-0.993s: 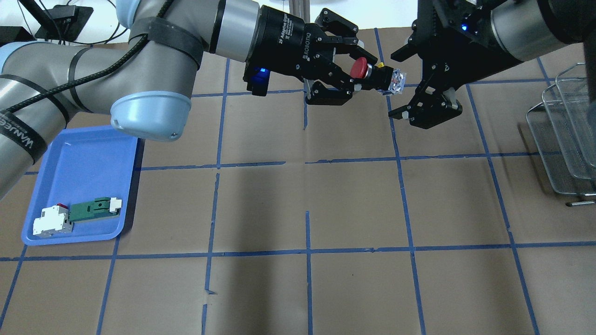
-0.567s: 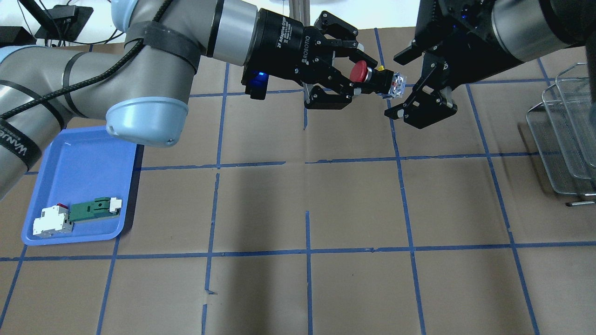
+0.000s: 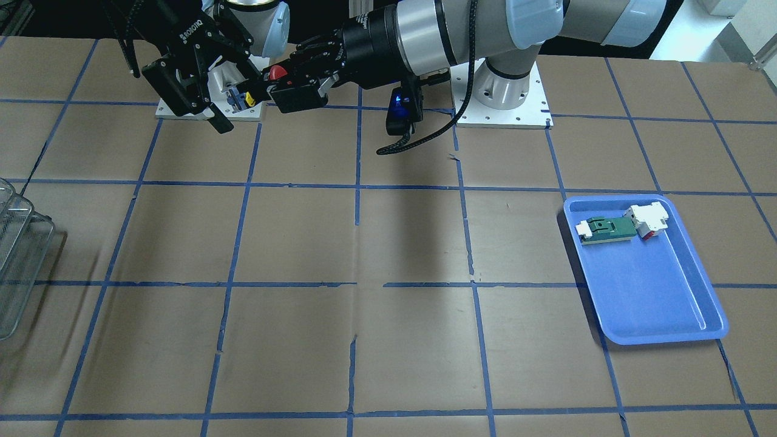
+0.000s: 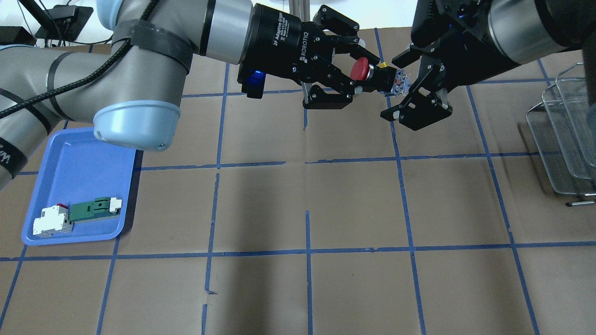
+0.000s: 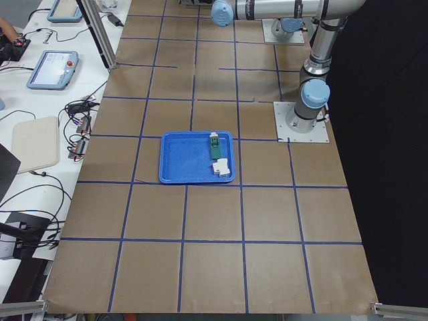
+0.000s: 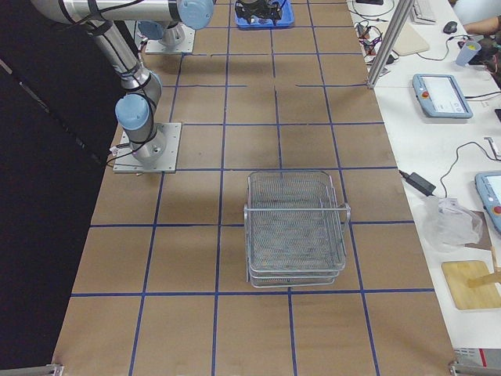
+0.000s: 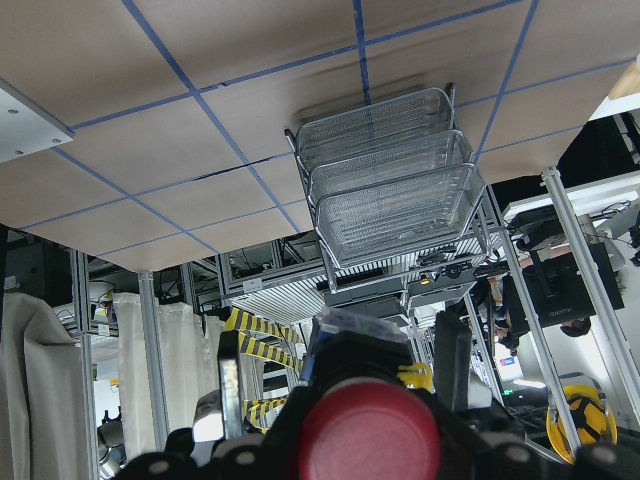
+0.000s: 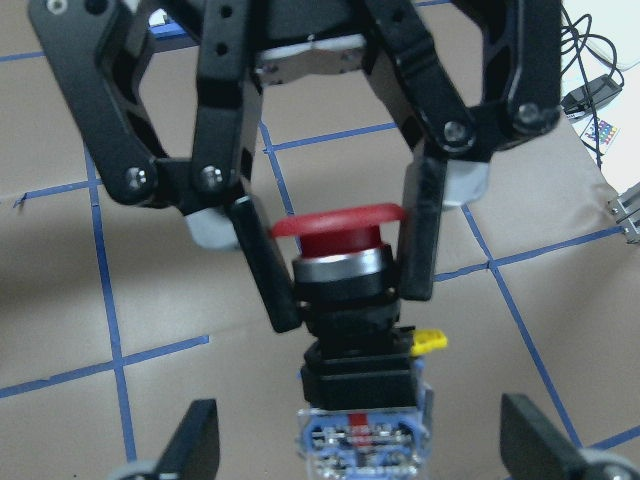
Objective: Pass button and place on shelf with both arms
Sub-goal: 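Close the right gripper around the button's body below the left gripper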
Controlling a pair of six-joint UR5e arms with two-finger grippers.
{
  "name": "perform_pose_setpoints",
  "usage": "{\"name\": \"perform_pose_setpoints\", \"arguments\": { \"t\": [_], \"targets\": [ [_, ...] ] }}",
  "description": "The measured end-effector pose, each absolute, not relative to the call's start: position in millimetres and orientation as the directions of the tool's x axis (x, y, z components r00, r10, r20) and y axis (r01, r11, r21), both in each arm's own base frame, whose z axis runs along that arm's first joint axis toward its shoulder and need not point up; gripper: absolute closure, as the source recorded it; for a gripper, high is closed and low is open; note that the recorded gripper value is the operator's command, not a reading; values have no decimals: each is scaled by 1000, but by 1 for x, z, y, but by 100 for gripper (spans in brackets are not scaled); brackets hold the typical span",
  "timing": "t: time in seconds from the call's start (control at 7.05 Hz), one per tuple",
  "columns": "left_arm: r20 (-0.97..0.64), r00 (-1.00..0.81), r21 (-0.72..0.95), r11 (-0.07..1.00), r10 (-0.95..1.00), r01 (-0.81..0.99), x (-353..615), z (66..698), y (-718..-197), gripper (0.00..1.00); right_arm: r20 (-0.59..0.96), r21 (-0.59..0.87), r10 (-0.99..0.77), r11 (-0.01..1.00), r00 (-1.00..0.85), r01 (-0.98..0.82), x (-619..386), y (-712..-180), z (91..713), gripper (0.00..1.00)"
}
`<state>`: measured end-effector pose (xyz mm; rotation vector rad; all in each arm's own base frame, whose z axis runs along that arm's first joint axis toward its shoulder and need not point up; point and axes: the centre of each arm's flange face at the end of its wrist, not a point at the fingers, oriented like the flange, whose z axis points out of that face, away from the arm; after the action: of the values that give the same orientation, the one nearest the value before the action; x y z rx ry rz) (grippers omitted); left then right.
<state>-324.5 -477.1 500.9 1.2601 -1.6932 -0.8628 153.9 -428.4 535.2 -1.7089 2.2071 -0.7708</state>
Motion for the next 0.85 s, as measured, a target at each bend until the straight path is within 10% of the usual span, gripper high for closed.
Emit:
{"name": "perform_pose_setpoints", "arguments": {
  "t": [0.28, 0.85],
  "targets": [
    [224, -149, 882, 266, -963, -390, -324, 505, -470, 78, 147, -545, -948, 160, -281, -823, 155, -419, 545, 10],
    [237, -149, 880, 277, -960, -386, -323, 511, -461, 74, 160, -546, -947, 150, -278, -824, 157, -412, 551, 100]
  ]
}}
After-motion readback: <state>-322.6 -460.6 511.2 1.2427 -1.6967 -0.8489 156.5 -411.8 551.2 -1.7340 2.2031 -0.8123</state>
